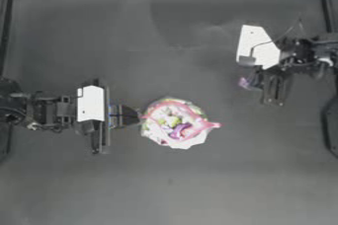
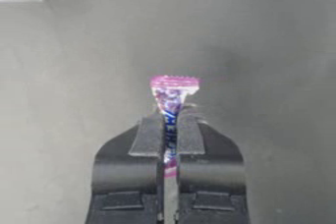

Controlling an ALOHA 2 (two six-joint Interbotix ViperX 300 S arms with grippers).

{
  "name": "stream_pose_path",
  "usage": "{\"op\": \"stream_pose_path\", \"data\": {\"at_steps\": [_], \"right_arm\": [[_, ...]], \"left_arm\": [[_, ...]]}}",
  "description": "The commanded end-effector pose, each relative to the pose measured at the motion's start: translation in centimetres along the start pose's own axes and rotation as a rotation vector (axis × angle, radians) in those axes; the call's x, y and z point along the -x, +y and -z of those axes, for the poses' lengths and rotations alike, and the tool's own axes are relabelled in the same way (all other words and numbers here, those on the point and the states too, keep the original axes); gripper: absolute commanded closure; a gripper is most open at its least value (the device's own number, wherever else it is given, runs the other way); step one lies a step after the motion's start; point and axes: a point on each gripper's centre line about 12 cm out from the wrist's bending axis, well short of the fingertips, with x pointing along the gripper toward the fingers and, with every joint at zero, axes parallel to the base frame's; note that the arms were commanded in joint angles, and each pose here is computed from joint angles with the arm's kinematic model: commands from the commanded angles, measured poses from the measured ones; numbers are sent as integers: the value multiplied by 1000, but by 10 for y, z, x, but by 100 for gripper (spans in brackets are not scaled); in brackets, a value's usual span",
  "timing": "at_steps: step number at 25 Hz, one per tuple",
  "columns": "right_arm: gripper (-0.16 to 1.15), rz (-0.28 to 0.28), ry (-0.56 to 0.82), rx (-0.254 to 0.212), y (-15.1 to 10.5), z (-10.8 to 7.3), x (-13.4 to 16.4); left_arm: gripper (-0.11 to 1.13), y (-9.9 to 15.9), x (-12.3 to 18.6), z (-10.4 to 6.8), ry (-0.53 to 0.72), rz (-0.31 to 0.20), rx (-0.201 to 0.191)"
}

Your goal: Put candy in bag

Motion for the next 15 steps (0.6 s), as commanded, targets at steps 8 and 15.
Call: {"op": "stream_pose_path", "data": {"at_steps": [8, 15], "right_arm": [[80, -81, -195, 104, 43, -59, 58], [80, -119, -220, 165, 70, -87, 60]], "left_arm": [[98, 1, 0, -14, -46, -4, 2], [98, 1, 0, -14, -46, -4, 2]]}}
